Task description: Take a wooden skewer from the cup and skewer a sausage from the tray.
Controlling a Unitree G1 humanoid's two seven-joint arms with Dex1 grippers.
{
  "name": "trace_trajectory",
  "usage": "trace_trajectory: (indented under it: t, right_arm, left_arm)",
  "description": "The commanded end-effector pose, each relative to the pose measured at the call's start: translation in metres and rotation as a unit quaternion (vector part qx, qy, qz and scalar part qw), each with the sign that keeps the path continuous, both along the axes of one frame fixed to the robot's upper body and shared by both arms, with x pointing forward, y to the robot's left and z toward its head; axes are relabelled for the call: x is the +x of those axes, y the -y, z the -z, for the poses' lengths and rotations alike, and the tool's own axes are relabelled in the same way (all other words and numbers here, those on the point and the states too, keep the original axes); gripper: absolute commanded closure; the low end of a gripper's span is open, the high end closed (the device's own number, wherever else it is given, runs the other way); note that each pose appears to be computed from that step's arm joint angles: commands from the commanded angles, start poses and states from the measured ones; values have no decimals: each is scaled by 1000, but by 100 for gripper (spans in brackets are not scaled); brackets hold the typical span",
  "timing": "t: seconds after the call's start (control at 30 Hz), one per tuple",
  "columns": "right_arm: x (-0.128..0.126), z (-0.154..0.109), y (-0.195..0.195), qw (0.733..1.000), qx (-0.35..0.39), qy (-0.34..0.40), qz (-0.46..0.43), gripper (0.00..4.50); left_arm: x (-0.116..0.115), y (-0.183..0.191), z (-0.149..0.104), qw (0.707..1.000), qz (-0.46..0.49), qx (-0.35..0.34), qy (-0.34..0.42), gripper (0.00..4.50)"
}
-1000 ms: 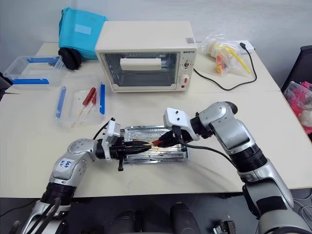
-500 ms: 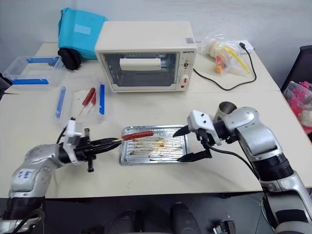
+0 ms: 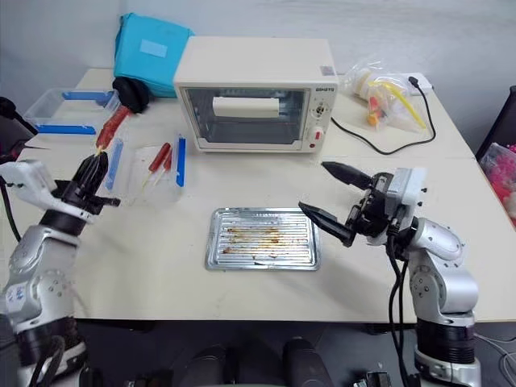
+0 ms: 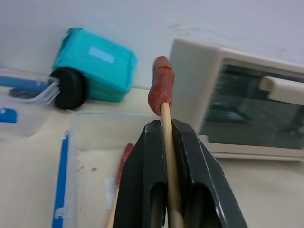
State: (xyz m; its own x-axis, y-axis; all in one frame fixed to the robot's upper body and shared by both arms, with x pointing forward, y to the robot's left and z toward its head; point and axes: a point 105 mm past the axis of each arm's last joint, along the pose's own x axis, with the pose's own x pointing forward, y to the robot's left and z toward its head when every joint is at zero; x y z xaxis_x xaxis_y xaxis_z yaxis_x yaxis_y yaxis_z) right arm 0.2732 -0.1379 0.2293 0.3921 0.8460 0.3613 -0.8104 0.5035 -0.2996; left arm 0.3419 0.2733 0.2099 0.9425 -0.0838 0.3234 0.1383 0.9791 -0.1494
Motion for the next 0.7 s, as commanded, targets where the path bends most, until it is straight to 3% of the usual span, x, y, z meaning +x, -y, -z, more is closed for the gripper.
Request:
trace_trajectory:
  t: [0.03,0.07,0.2,0.33,0.43,0.57,0.63,0.7]
  right_arm:
    - [-10,-2,-9,999,-18,34,-9,3]
    - [-10,-2,-10,999,-20,35,-11,3]
    - [-9,-1,-8,999,-27,37,-8,0]
    - [-8,2,1,999,-35,34,6,0]
    - [-12,13,7,998,-61,20,4,0]
    - [-22,42,16,991,-128,-11,-28,0]
    - [-24,59,22,986,-156,-29,-40,0]
    - [-25,74,28,982,-180,-44,-47,0]
  left_arm:
    - [18,-3,-6,999,-33,9,1,450]
    - [23,-6,-7,999,-45,10,-2,450]
    - [31,-3,-10,998,-38,51,-4,340]
    - [16,15,-29,994,23,91,53,224]
    - [-4,27,-21,979,117,161,37,137]
    - [-42,40,21,906,242,343,-52,137]
    - [-61,34,45,870,289,389,-87,137]
    - [-77,27,68,854,319,393,-123,137]
